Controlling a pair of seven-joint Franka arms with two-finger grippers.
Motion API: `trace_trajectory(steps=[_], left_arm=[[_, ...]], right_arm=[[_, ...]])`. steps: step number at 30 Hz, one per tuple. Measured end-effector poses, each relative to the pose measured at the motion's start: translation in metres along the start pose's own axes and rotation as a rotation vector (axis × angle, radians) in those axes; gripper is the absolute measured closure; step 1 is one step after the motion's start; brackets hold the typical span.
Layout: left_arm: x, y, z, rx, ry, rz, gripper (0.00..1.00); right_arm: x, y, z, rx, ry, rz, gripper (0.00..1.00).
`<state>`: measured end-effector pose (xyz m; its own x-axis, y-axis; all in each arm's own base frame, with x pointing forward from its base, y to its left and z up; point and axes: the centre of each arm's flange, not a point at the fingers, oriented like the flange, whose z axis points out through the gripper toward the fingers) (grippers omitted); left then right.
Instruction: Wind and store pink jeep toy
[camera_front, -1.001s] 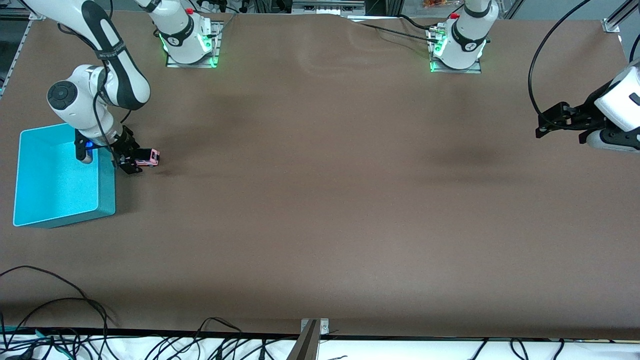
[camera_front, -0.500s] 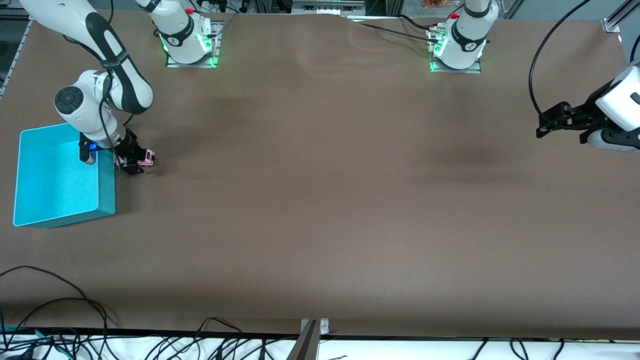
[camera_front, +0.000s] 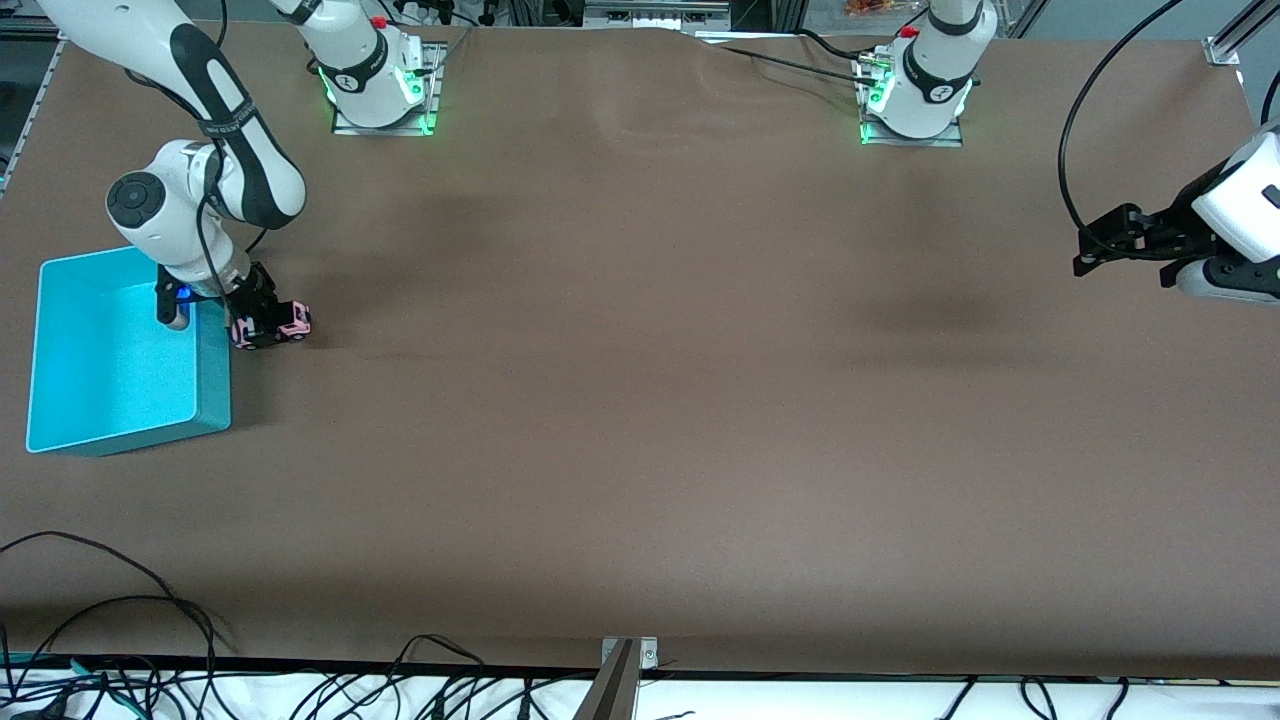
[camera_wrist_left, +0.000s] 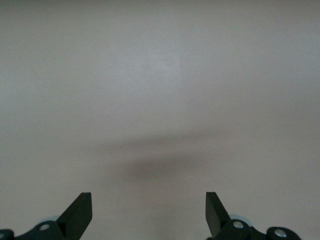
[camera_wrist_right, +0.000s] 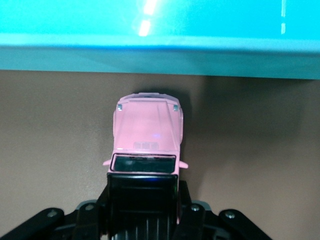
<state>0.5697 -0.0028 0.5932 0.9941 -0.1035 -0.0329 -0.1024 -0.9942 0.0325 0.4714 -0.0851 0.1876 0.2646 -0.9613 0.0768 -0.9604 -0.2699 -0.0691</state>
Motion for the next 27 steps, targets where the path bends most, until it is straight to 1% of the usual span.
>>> trace_trajectory(steps=[4, 12, 15, 22, 27], left_arm=[[0.000, 0.000, 0.000, 0.000, 0.000, 0.000, 0.00], [0.000, 0.000, 0.000, 0.000, 0.000, 0.000, 0.00], [0.000, 0.000, -0.003, 0.001, 0.005, 0.000, 0.00], [0.000, 0.000, -0.007, 0.001, 0.014, 0.000, 0.00], [0.000, 0.000, -0.007, 0.001, 0.014, 0.000, 0.00]], right_arm=[[0.001, -0.001, -0.002, 0.007, 0.003, 0.006, 0.48], [0.004, -0.013, -0.023, 0.046, 0.015, 0.010, 0.48], [0.000, -0.018, -0.037, 0.034, 0.003, -0.010, 0.48], [-0.014, -0.036, -0.080, -0.005, -0.032, -0.099, 0.48], [-0.019, -0.046, -0.112, -0.021, -0.046, -0.218, 0.48]])
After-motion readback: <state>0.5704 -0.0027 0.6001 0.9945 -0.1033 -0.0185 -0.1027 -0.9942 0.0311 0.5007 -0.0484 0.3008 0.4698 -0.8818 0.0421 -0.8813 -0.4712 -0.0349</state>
